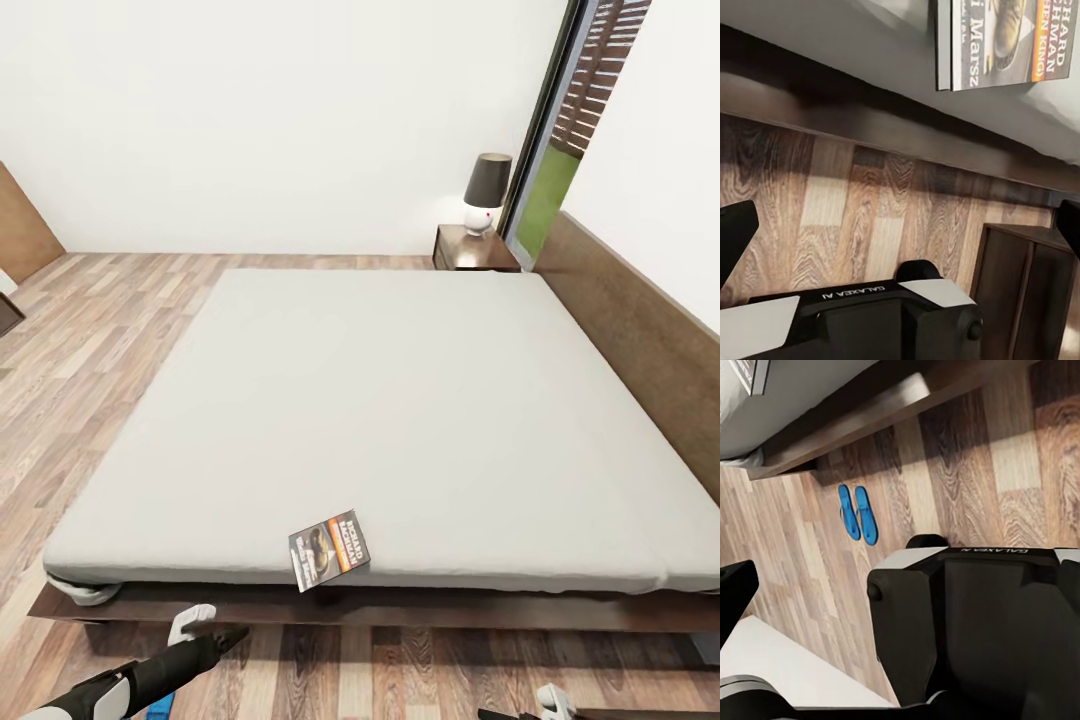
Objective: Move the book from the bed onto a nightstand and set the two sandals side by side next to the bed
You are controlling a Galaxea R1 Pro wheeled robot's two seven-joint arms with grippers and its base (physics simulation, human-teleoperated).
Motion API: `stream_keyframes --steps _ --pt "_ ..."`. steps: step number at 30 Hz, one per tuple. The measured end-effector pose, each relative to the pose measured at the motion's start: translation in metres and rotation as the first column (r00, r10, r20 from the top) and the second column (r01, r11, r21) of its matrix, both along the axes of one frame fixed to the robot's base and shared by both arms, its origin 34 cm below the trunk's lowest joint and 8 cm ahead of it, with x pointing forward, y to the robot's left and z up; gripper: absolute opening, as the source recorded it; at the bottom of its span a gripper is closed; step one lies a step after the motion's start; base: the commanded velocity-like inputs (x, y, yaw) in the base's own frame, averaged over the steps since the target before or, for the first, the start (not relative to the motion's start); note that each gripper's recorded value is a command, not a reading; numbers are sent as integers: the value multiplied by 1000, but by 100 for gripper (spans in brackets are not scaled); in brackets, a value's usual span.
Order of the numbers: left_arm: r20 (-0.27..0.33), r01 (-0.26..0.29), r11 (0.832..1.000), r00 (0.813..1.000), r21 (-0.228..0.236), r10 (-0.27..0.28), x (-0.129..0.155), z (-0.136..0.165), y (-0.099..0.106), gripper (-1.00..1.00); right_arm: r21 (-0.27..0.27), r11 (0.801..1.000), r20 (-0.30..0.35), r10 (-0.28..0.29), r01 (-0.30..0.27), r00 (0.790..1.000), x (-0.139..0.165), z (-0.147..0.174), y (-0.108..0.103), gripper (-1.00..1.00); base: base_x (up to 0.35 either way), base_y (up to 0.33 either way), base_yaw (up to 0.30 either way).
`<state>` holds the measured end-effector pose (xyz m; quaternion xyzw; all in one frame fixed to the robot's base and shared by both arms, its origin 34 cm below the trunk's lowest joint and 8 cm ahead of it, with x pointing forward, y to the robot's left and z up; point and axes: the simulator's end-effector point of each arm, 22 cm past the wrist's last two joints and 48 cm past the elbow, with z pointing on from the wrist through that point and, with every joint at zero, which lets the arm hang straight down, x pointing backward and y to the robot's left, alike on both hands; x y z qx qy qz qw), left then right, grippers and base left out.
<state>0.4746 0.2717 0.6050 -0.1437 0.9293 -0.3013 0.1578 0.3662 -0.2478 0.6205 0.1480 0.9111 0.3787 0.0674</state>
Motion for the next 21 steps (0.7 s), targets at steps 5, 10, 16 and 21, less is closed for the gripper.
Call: stream_keyframes --steps 5,10,16,21 --pt "0 0 1000 1000 0 0 0 0 0 100 1 1000 -1 0 0 1000 0 0 1 100 0 0 1" --pt "0 0 1000 1000 0 0 0 0 0 100 1 1000 -5 0 0 1000 -3 -1 2 100 0 0 0" --pt "-1 0 1000 1000 0 0 -1 0 0 100 15 1000 -51 -8 9 999 -21 -5 12 100 0 0 0" --pt "-1 0 1000 1000 0 0 -1 0 0 100 26 1000 -72 -13 15 997 -25 -12 48 100 0 0 0"
